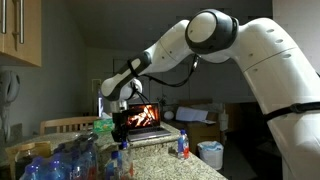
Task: Pick up the three water bottles and move them to the left.
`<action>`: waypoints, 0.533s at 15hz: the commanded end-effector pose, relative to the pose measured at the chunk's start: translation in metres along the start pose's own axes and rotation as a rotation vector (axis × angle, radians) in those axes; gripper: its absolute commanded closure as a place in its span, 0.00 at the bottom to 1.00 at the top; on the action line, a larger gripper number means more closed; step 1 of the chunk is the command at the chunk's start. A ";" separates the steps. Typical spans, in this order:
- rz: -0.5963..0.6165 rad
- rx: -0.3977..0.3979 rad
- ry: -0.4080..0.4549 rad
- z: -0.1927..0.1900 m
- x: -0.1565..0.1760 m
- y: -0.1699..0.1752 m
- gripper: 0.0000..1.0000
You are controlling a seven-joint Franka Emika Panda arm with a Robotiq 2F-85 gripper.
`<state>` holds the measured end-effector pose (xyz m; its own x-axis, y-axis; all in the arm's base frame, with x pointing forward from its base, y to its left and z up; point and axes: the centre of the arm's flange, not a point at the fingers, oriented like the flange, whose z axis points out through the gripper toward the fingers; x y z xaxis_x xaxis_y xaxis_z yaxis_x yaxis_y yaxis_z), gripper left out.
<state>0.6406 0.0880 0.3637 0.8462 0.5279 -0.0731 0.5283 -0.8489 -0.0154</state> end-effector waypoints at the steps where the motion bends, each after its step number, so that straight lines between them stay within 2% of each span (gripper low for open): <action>1: -0.013 -0.005 -0.020 0.003 -0.004 -0.003 0.85; 8: -0.030 0.016 -0.020 0.019 0.001 0.001 0.85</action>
<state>0.6411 0.0883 0.3504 0.8432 0.5298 -0.0911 0.5298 -0.8477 -0.0256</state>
